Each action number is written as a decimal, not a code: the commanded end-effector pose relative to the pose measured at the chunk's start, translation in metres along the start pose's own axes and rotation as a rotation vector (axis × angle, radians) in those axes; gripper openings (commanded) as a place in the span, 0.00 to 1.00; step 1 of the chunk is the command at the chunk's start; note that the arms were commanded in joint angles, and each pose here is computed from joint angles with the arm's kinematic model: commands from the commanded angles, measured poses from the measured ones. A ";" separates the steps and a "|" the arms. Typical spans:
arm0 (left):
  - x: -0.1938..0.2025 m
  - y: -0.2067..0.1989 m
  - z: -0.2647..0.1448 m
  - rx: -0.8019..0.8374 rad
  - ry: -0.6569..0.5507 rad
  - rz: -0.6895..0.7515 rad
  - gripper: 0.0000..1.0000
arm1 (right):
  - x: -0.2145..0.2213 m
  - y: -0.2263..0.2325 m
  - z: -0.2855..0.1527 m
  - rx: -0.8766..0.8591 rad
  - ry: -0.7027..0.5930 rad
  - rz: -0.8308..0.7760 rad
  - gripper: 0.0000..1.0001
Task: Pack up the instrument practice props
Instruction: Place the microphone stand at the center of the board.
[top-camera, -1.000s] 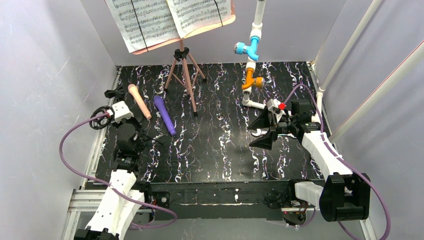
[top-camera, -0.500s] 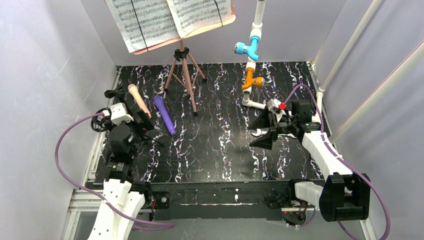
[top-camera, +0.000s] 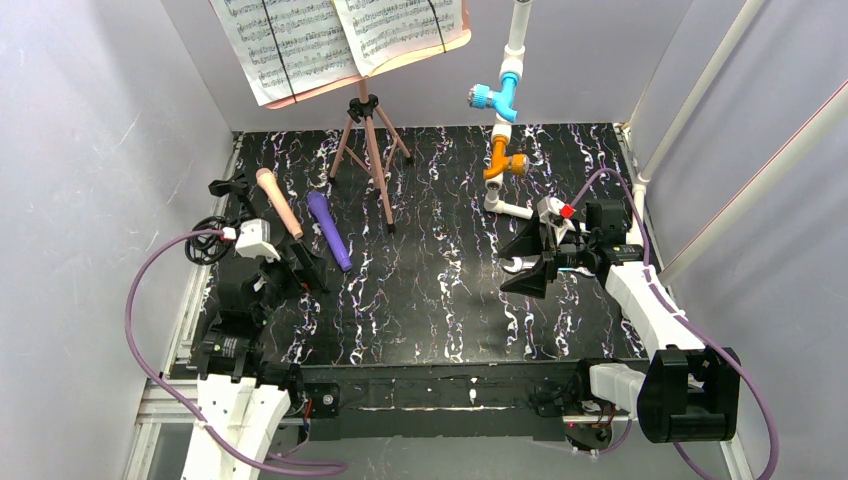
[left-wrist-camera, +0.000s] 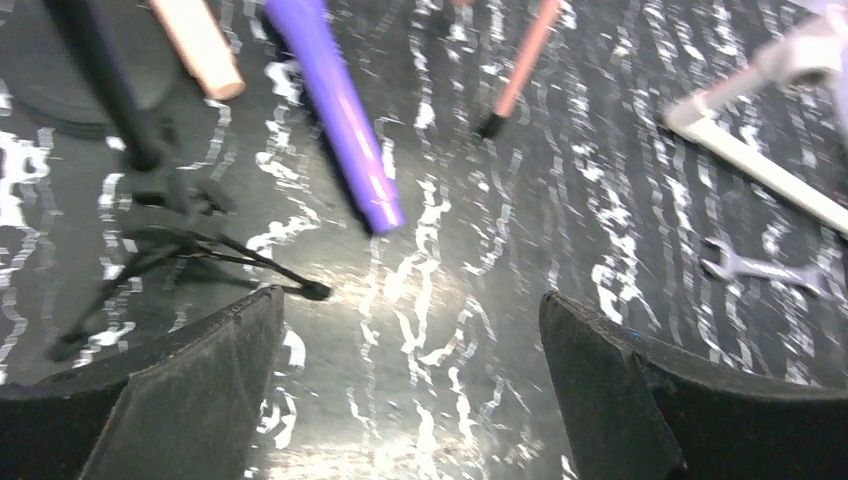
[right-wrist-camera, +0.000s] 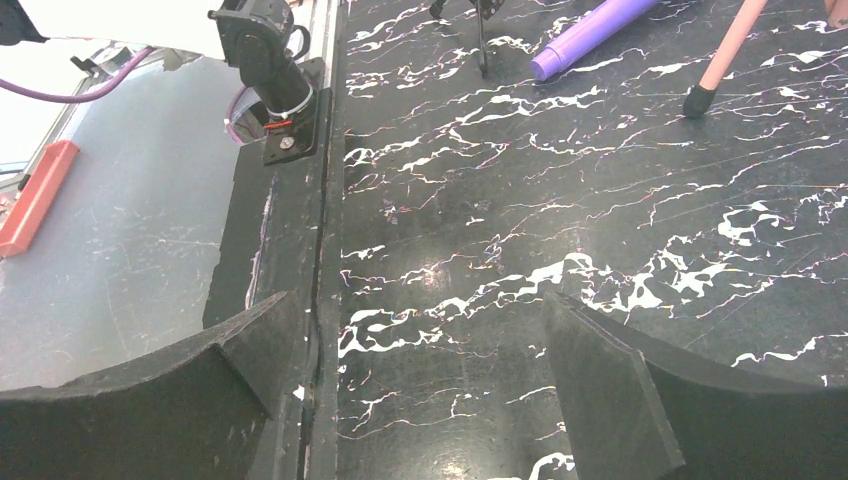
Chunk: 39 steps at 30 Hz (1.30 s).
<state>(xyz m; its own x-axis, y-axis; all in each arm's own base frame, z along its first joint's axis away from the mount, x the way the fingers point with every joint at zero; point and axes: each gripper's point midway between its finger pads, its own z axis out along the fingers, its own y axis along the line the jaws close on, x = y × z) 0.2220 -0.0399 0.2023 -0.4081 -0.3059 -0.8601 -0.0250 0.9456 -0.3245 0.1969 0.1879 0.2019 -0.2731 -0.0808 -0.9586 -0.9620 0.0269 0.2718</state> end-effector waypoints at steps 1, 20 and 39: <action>0.010 -0.050 -0.028 0.253 0.102 -0.055 0.98 | -0.010 0.003 -0.001 -0.012 -0.015 -0.042 1.00; -0.183 -0.194 -0.047 0.701 -0.086 -0.153 0.98 | -0.010 0.003 -0.002 -0.008 -0.015 -0.043 1.00; -0.306 -0.228 0.074 0.404 -0.385 -0.126 0.75 | -0.011 0.006 -0.001 -0.022 -0.022 -0.041 1.00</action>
<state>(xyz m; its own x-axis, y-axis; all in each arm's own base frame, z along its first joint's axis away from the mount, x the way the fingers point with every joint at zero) 0.4111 -0.1822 0.4716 -0.1782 -0.4582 -0.8708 0.3553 0.7953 -0.4911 0.1959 0.1880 0.2025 -0.2764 -0.0781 -0.9579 -0.9610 0.0224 0.2755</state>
